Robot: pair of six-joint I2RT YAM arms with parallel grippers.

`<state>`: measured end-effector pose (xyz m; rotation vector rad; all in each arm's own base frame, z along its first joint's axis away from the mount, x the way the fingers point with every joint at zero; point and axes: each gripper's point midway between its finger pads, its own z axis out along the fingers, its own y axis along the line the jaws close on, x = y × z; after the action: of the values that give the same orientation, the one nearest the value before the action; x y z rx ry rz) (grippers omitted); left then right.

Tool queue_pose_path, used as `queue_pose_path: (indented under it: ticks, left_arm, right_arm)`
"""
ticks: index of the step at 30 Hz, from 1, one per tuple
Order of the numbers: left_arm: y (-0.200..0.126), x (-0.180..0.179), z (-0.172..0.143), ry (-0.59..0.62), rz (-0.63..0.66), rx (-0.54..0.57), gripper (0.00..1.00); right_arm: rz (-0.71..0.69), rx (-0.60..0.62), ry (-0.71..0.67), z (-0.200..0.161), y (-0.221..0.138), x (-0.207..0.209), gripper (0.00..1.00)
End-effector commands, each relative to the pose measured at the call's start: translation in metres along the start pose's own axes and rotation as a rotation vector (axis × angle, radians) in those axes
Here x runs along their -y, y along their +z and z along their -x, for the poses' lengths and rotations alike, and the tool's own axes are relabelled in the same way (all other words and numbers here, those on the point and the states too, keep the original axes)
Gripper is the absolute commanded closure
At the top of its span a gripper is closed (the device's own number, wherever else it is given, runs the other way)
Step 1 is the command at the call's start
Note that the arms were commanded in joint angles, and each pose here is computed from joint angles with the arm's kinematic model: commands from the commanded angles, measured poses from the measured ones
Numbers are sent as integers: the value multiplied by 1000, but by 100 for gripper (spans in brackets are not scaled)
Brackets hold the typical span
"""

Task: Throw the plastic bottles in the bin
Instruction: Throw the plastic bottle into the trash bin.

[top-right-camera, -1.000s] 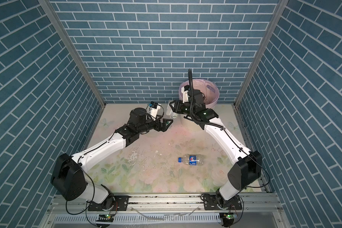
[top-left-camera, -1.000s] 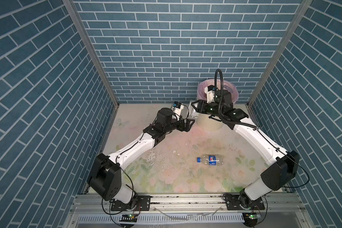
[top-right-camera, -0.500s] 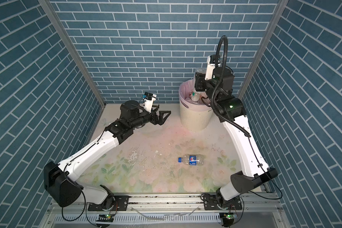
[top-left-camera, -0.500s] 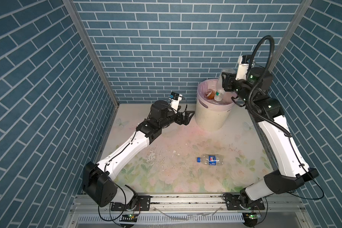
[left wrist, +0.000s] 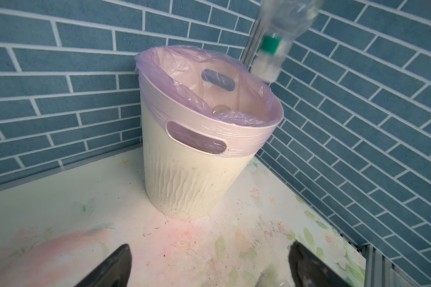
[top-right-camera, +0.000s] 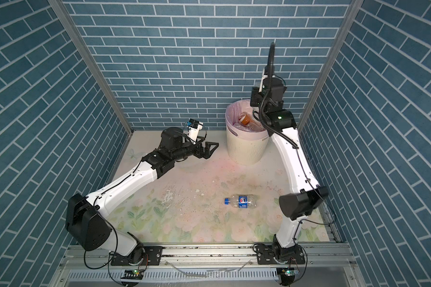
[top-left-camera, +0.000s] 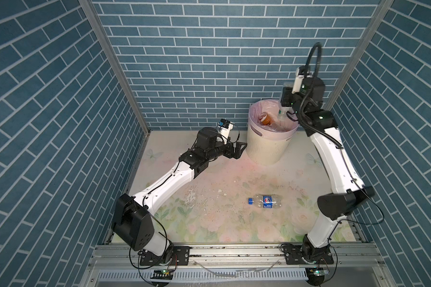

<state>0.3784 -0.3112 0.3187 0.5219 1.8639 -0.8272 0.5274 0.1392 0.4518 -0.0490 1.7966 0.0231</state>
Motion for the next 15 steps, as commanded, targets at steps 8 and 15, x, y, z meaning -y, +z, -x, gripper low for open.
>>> queue_pose_path:
  ticks: [8,15]
  left_arm:
    - [0,1,-12,-23,-13,-27,1]
    - [1,6,-19,-30,-20,-54,1]
  right_arm:
    - [63,30,46,30,-49,3,14]
    - [72,47,56,34,-70,7,10]
